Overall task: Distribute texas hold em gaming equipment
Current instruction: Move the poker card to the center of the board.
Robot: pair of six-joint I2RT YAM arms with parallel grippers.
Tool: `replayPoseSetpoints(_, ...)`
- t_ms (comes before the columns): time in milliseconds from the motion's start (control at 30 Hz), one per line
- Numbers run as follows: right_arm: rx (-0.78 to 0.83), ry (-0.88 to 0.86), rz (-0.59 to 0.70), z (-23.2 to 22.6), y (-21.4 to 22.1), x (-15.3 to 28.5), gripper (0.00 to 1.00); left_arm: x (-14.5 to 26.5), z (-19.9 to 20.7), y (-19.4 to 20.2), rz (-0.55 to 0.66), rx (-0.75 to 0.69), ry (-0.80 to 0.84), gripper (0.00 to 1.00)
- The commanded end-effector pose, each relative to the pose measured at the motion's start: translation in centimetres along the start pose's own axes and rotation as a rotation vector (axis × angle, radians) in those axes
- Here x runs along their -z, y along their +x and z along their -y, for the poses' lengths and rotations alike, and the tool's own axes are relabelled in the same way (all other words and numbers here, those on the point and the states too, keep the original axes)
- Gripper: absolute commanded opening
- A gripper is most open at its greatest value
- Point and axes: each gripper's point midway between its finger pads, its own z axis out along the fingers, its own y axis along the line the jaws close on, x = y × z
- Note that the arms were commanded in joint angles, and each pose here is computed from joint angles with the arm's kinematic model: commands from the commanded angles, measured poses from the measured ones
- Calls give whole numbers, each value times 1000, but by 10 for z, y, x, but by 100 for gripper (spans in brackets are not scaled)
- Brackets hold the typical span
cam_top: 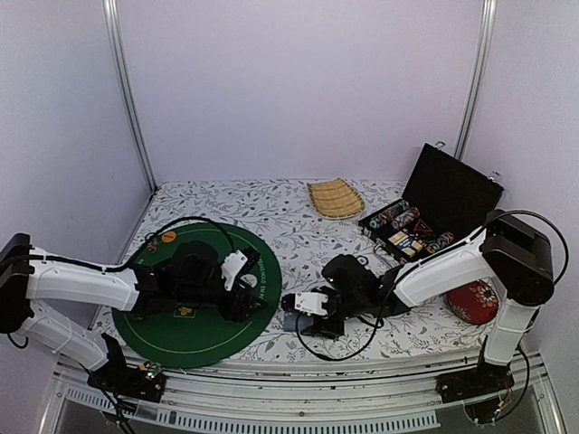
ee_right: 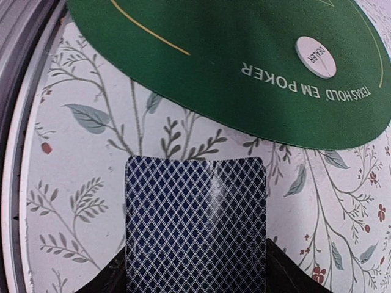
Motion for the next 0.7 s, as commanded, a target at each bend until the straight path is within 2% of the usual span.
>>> replayPoseSetpoints(0,-87,85,-193,12,46,-13,63,10,-16,4,-4,7,-60,69)
replayPoseSetpoints(267,-184,172,-226,55,56,-12,63,17,-43,6,15,78,-124,68)
replayPoseSetpoints(500,-191,174,-233,58,58,-16,64,-6,-43,-1,-24,161,-110,68)
replayPoseSetpoints(667,-196,145,-213,54,53,-13,82,-38,-40,-15,-68,217,-64,73)
